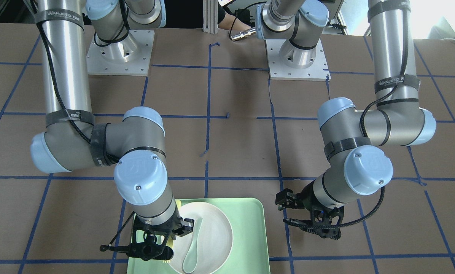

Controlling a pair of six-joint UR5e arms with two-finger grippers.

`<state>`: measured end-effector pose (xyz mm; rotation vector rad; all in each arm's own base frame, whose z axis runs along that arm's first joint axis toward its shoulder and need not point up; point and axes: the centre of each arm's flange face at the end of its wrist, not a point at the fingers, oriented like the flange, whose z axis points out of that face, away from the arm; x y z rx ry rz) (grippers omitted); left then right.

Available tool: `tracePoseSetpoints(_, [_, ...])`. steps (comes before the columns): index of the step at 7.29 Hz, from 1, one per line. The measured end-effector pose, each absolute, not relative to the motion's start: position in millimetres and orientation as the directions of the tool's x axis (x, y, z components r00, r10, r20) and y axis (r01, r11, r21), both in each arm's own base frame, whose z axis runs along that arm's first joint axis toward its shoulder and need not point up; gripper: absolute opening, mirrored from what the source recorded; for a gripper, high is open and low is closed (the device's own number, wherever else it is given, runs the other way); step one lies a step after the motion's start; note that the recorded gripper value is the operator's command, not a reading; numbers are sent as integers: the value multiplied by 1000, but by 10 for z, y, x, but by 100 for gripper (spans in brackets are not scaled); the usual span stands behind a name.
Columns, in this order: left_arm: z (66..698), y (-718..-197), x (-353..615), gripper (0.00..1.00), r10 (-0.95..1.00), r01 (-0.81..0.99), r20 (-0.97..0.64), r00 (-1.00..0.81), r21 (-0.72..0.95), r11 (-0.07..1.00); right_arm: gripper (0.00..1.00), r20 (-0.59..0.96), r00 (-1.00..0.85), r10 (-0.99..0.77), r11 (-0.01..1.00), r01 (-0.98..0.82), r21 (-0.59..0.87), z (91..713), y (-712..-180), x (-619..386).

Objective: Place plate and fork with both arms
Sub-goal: 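Move the yellow fork with the right gripper beside the plate on the tray, then release the fork and raise the right gripper away from the tray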

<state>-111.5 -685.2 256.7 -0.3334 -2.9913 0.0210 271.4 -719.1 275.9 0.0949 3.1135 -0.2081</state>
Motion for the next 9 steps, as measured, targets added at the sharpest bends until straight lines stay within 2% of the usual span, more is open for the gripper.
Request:
tracePoseSetpoints(1, [2584,-6851,-1117,100,219,217,128,-967,-31,976,0,12,-1000,-8,993,-10,-120,2763,-7217,2505])
tracePoseSetpoints(4, [2674,-6830,-1143,100,216,212,124,-969,-42,976,0,36,-988,-147,988,-148,-32,2200,-7319,2183])
tracePoseSetpoints(7, [2782,-6788,-1163,100,218,214,122,-968,-45,976,0,29,-995,-91,995,-92,-26,1993,-7382,2177])
tracePoseSetpoints(8, [2792,-6783,-1165,100,218,214,122,-968,-45,976,14,20,-998,-62,997,-63,-41,1954,-7426,2188])
tracePoseSetpoints(9, [2797,-6781,-1167,100,218,214,121,-968,-45,976,99,15,-999,-49,997,-50,-60,1929,-7485,2197])
